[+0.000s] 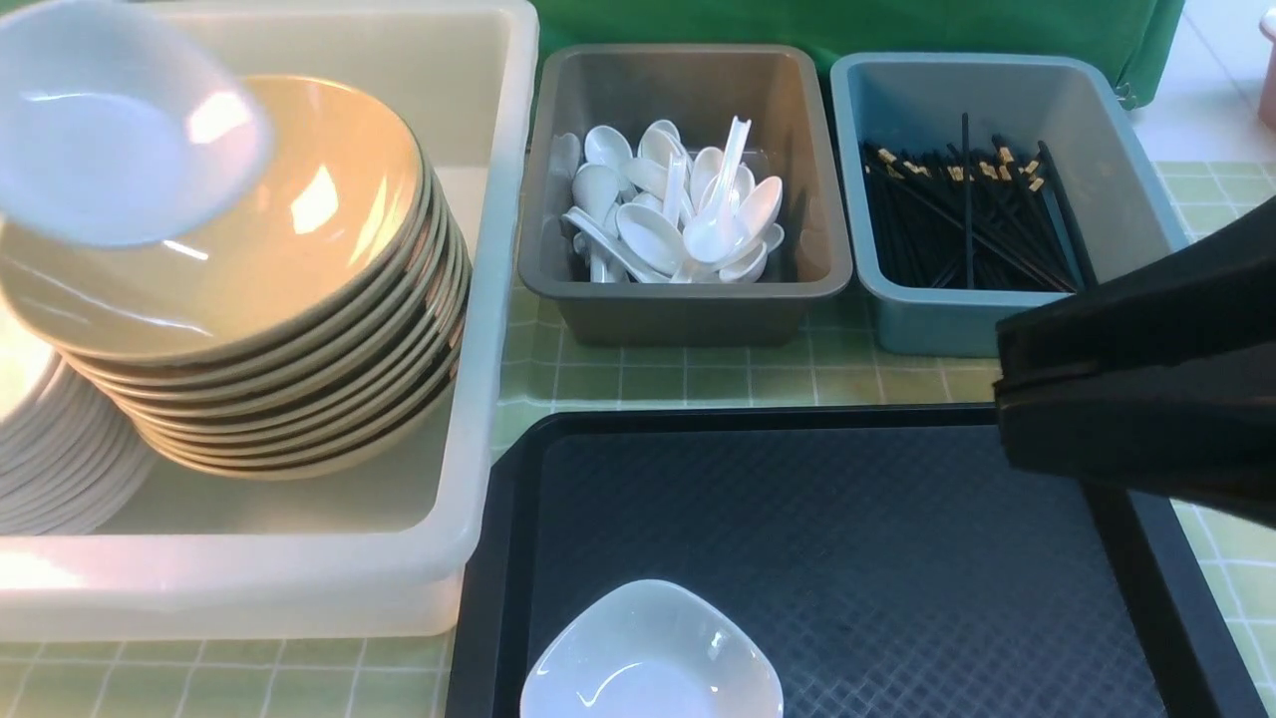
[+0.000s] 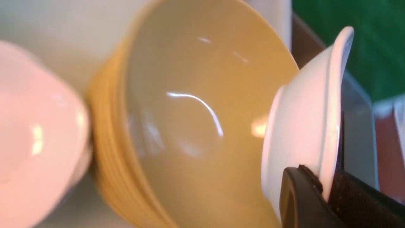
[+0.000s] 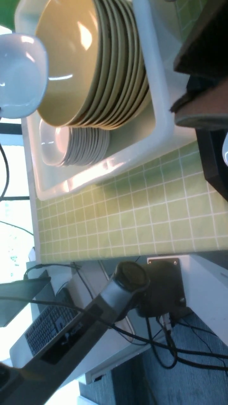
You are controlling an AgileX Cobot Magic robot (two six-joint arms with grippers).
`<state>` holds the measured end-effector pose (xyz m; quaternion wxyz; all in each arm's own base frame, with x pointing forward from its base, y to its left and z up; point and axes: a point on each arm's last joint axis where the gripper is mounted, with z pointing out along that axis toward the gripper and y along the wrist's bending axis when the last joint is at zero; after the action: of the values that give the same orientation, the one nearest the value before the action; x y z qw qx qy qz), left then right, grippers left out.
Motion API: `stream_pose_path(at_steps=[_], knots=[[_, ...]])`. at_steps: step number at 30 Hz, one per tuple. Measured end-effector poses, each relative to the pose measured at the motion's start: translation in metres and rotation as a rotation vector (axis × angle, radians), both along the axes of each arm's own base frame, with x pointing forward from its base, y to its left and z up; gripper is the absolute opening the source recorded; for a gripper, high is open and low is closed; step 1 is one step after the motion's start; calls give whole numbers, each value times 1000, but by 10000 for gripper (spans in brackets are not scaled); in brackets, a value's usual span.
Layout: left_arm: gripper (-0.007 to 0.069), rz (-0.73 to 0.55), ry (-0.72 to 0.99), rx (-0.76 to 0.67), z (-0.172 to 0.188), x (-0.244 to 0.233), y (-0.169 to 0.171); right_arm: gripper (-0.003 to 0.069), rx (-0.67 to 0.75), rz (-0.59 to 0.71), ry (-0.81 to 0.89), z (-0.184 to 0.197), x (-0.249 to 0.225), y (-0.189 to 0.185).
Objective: On green table put chopsticks spoon bowls plates into blue grey white boxes.
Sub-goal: 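Place the white bowl into the white bin with the other dishes with the left gripper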
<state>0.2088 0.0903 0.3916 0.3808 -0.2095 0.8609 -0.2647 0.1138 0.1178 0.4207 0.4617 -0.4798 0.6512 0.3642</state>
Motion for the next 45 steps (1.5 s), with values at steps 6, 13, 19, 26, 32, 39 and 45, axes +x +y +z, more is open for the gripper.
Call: stream_pose_path(at_steps=[6,13,19,26,32,39,45], knots=[[16,219,-19,26,1,-24,23,173,-10,30,24,-4,4,7],[16,364,104,108,-7,-36,38,173,-14,59,12,-7,6,15],[16,472,185,174,-12,-43,49,181,-26,112,37,-13,9,29],[16,467,184,118,-22,-32,53,185,-40,124,62,-20,16,38],[16,453,225,74,-40,-15,65,192,-31,99,51,-19,19,38],[17,401,306,17,-60,1,67,200,-26,89,47,-19,20,38],[39,342,419,48,-73,8,59,203,-24,84,45,-19,20,38]])
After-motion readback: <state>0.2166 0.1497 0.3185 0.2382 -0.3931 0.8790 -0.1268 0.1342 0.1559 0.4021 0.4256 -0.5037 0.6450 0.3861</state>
